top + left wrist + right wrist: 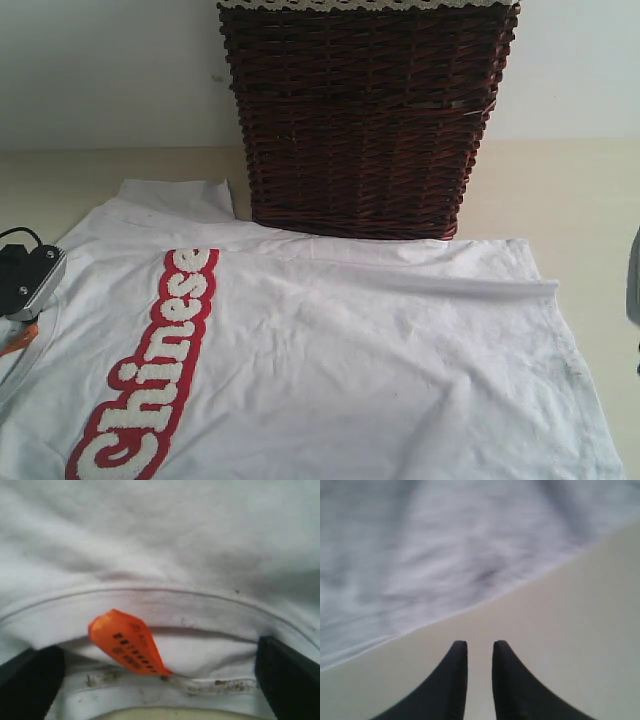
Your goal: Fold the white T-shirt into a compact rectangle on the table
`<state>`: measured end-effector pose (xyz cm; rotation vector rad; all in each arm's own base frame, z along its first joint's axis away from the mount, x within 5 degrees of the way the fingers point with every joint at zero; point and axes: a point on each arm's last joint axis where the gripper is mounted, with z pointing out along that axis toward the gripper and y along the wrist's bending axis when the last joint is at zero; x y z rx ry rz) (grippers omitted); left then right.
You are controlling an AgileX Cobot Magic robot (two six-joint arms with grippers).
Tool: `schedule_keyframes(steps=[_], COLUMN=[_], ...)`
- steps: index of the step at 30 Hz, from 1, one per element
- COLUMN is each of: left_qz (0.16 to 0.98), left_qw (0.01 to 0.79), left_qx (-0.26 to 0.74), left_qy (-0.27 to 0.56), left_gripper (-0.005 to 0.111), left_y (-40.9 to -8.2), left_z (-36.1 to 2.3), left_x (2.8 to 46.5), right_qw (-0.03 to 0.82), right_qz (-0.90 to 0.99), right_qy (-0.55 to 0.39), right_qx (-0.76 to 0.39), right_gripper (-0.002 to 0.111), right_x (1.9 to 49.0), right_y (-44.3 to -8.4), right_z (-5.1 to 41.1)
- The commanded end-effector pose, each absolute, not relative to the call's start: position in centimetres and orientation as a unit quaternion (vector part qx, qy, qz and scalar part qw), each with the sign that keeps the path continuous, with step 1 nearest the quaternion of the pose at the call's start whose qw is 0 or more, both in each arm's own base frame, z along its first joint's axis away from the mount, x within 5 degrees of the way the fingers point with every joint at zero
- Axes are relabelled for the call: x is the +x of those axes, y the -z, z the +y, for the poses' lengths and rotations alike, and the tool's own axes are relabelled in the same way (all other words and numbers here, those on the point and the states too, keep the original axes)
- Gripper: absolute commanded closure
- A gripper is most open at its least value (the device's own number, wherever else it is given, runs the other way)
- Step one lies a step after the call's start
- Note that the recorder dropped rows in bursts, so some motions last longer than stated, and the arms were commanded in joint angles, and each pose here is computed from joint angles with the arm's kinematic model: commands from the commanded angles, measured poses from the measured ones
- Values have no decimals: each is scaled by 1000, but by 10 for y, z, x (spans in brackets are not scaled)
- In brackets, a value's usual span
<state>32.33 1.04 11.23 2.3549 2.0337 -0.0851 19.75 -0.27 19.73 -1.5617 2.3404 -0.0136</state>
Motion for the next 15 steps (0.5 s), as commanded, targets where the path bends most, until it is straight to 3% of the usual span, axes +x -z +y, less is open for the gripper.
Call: schedule_keyframes(steps=[1,7,9,11,14,15], left_qz=[654,654,654,654,654,654], left_qw=[10,10,10,10,10,10], left_qx=[756,756,756,756,756,756], left_qy=[35,35,35,35,35,35], left_gripper=[3,3,3,3,3,3], left_y=[-110,-110,-110,-110,-110,-110], left_z=[11,11,11,11,11,11], left_x=[322,322,322,322,322,322], right_qw=[98,165,178,179,193,199], right_qz=[741,752,761,752,747,744], right_qy=[-118,-94,-77,-59,-25,-10], right_qx=[-654,-632,-619,-632,-636,-637], right_gripper=[92,91,84,65,22,12], right_x=[195,225,232,239,253,257], right_y=[-192,-179,-174,-166,-151,-148], right_z=[7,10,8,6,2,0])
